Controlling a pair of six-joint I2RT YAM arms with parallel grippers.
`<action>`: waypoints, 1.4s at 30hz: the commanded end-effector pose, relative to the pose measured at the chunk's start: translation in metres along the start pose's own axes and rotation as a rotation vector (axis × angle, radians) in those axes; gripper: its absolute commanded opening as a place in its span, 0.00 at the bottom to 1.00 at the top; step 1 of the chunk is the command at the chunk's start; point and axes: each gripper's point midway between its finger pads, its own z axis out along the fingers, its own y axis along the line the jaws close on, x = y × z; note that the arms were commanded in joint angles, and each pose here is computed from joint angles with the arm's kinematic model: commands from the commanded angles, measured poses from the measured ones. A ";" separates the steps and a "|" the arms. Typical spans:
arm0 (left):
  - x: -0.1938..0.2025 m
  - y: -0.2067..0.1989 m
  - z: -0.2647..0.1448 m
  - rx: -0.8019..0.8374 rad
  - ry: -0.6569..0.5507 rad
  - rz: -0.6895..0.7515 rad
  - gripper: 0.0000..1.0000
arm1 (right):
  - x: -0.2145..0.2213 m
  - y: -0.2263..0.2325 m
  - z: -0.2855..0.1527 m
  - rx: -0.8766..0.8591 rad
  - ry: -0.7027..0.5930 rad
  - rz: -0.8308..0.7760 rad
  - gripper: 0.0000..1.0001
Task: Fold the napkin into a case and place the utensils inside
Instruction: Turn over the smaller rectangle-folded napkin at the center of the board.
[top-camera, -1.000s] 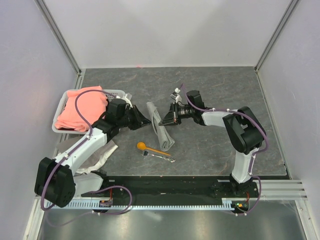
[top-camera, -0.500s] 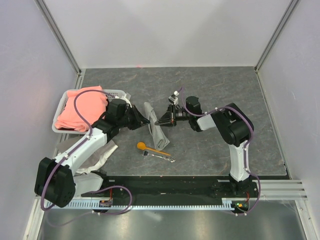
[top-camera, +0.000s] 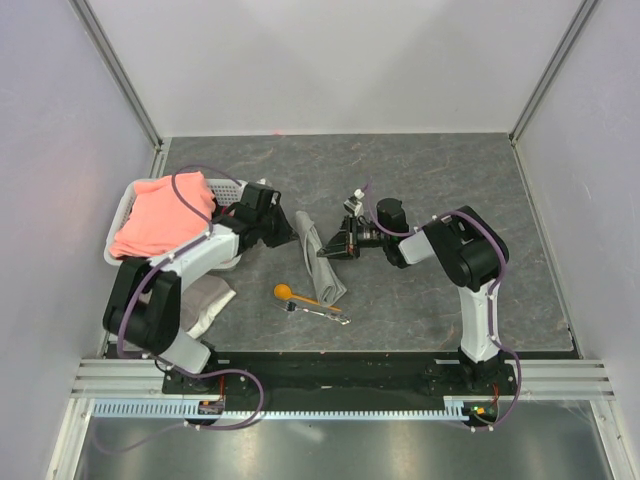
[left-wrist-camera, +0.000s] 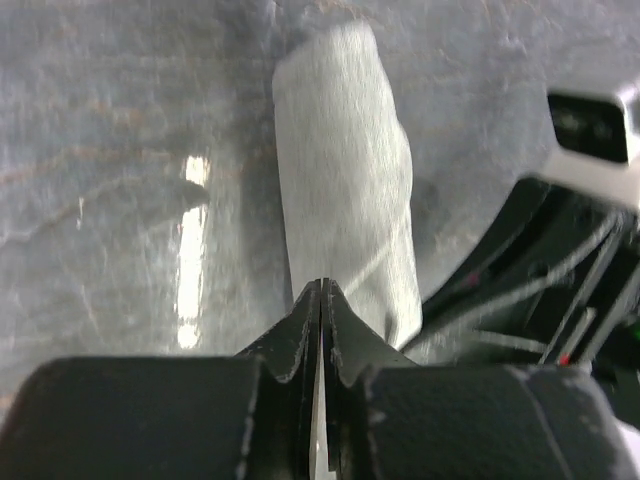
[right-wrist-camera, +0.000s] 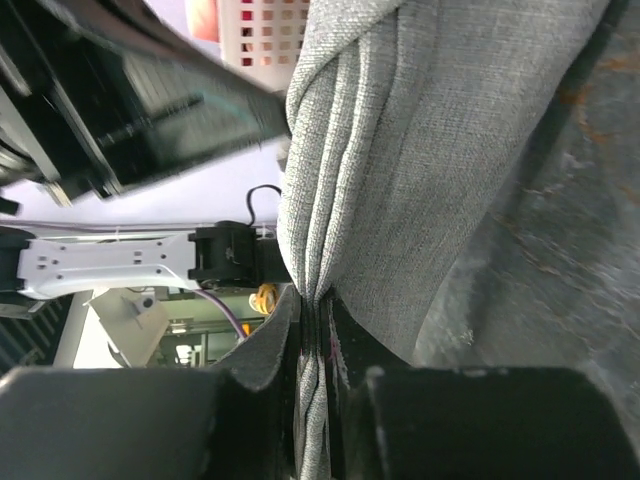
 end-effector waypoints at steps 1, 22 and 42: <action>-0.024 -0.014 0.016 0.005 -0.055 0.058 0.07 | 0.003 -0.004 -0.006 0.010 0.011 -0.078 0.18; -0.001 -0.076 0.063 0.113 0.066 0.118 0.07 | -0.010 -0.060 -0.058 0.364 -0.015 -0.118 0.53; 0.001 -0.085 0.013 0.170 0.022 0.162 0.09 | 0.007 -0.101 -0.082 0.793 0.039 -0.199 0.59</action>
